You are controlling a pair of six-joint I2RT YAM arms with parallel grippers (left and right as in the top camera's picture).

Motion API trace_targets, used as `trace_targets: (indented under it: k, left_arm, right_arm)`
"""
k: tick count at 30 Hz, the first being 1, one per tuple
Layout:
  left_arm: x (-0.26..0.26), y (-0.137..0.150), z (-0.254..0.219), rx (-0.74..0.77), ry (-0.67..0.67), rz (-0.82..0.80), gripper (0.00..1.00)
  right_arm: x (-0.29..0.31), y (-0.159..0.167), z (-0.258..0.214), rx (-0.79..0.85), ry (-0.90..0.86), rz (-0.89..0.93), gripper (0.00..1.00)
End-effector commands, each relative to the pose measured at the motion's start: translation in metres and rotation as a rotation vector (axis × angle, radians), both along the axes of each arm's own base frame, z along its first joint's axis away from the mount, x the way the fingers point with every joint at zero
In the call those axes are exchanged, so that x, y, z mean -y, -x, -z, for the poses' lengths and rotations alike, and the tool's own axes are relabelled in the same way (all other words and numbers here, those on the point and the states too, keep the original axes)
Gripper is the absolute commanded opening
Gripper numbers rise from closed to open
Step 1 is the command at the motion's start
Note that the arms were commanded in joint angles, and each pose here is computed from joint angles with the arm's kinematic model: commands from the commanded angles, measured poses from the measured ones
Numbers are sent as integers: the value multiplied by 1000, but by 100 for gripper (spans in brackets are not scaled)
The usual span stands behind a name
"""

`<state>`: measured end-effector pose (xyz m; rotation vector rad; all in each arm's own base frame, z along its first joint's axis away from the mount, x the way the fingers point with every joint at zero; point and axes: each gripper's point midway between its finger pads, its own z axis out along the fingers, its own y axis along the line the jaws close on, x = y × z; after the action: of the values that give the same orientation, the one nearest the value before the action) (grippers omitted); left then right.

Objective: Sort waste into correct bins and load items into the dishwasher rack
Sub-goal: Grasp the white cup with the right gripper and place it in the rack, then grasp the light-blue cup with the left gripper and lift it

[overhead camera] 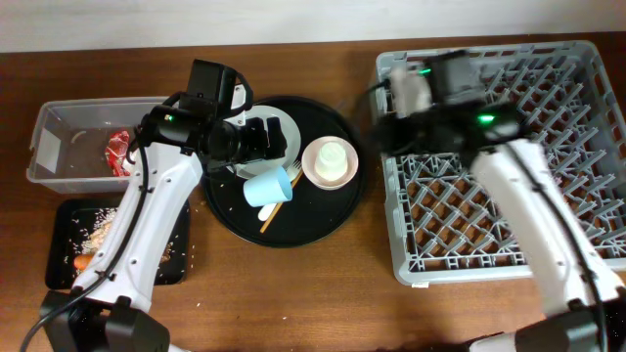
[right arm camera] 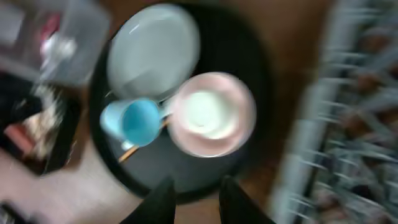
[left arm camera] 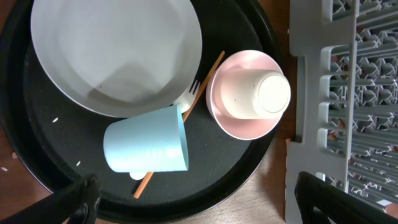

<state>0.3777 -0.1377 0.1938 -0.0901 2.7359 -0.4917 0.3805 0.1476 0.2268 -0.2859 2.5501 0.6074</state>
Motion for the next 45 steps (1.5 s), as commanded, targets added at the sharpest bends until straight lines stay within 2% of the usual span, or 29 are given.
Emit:
trace_targets:
  k: [1, 3, 5, 6, 7, 8, 9, 10, 12, 15, 17, 22, 23, 26, 29, 33, 34, 36, 37, 42, 45]
  left_arm:
    - [-1, -1, -1, -1, 4, -10, 99]
    - [-7, -10, -2, 39, -28, -31, 99]
    - [-19, -14, -1, 58, -96, -68, 99]
    - [-17, -14, -1, 54, -81, -70, 99]
    - [-19, -10, 2, 32, -104, -127, 93]
    - [-22, -3, 5, 21, -188, -219, 89]
    - [-16, 0, 6, 44, -243, -245, 75]
    - [-2, 4, 5, 92, -315, -276, 66]
    - [30, 14, 19, 102, -361, -238, 68]
    - [43, 16, 48, 56, -415, -210, 68]
    - [38, 13, 88, -11, -499, -230, 67]
    - [12, 3, 124, -82, -585, -274, 66]
    - [2, -1, 128, -99, -591, -298, 66]
    - [-8, -1, 135, -162, -534, -325, 53]
    - [-8, 5, 136, -190, -537, -315, 48]
    - [-11, 8, 130, -205, -557, -301, 49]
    - [-10, 7, 126, -204, -555, -302, 54]
    - [-9, 6, 118, -205, -553, -301, 56]
    - [-8, 6, 118, -208, -548, -300, 61]
    - [13, 13, 119, -265, -447, -266, 60]
    - [22, 15, 123, -251, -465, -240, 60]
  right_arm:
    - [58, 3, -10, -64, -34, 180, 40]
    - [92, 17, 2, -143, -2, 230, 42]
    - [106, 23, 5, -173, 4, 259, 44]
    - [108, 24, 6, -176, 8, 261, 47]
    - [107, 24, 6, -176, 8, 260, 49]
    - [107, 24, 6, -176, 8, 260, 49]
    - [108, 24, 6, -176, 8, 260, 50]
    - [108, 25, 7, -182, 12, 262, 50]
    - [110, 27, 10, -195, 23, 267, 50]
    - [110, 27, 10, -195, 23, 267, 50]
    - [112, 28, 11, -197, 38, 275, 51]
    - [115, 29, 12, -201, 54, 283, 51]
    - [115, 29, 12, -201, 54, 283, 51]
    - [115, 29, 12, -202, 54, 282, 51]
    - [115, 29, 13, -202, 54, 282, 51]
    - [117, 28, 13, -202, 63, 287, 51]
    - [118, 28, 14, -202, 68, 290, 51]
    - [118, 28, 14, -202, 70, 291, 51]
    - [118, 28, 14, -202, 70, 291, 51]
    - [118, 29, 14, -204, 71, 291, 51]
    - [118, 29, 14, -205, 71, 290, 51]
